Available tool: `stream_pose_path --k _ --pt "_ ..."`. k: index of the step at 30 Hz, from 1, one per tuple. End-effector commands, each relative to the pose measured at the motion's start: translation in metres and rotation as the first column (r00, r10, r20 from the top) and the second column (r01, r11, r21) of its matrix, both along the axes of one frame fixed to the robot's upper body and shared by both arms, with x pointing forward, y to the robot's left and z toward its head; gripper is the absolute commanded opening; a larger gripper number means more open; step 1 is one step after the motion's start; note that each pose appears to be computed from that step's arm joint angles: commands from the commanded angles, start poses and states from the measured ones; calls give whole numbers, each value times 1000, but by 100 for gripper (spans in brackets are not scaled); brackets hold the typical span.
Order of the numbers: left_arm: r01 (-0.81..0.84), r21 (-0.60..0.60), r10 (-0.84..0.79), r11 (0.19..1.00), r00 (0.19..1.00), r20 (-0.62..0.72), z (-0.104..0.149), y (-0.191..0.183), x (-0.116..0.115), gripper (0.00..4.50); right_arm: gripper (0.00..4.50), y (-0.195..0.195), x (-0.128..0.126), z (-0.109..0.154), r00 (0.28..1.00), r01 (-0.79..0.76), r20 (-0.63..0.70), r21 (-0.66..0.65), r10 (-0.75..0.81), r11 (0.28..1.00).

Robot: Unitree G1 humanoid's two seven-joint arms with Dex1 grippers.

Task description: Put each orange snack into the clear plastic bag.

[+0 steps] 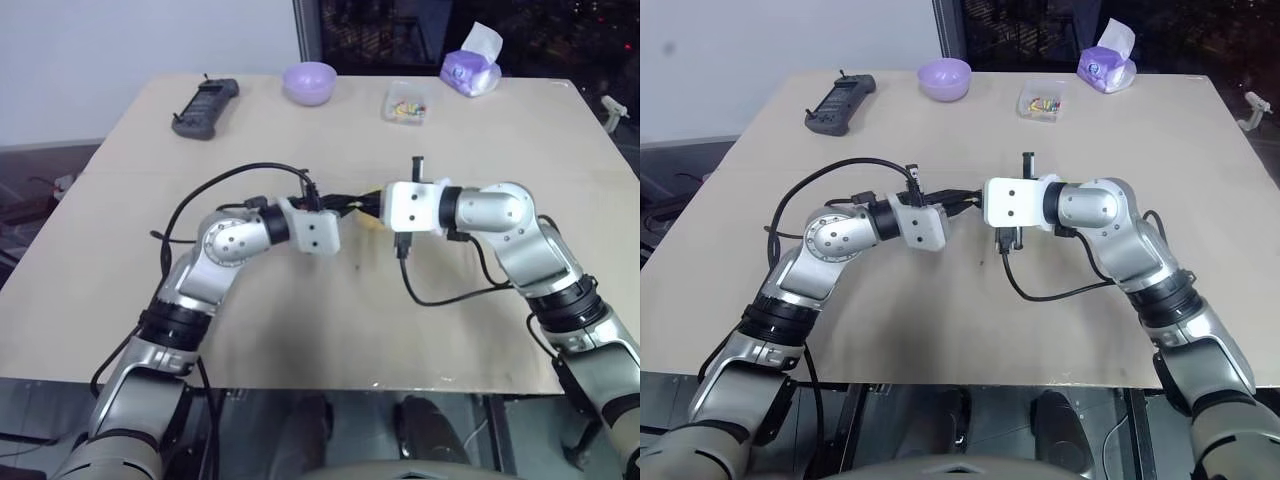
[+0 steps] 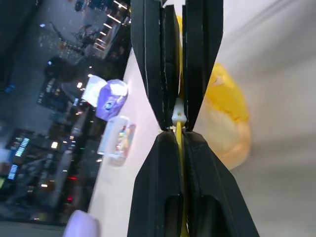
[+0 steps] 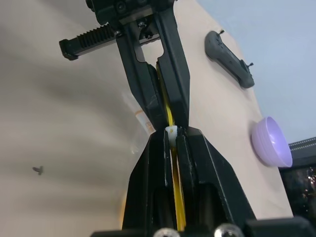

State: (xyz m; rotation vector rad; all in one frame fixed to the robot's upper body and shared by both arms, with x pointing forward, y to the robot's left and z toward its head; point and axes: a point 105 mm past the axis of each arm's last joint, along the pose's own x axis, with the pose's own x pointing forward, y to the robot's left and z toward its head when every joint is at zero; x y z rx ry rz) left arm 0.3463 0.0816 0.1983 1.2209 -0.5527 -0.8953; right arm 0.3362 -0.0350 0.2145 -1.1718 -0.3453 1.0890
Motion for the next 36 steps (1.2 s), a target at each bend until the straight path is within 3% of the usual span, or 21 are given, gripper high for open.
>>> stream_pose_path --k 1,16,36 --pt "-135 1 135 991 987 82 13 28 18 0 4 -30 16 11 991 122 54 -14 -121 992" --pt "-179 -14 179 984 973 147 20 33 28 0 4 -93 39 23 936 345 84 -21 -342 939" --pt "-217 -122 240 968 946 217 42 40 36 0 4 -123 45 32 899 431 94 -12 -429 902"
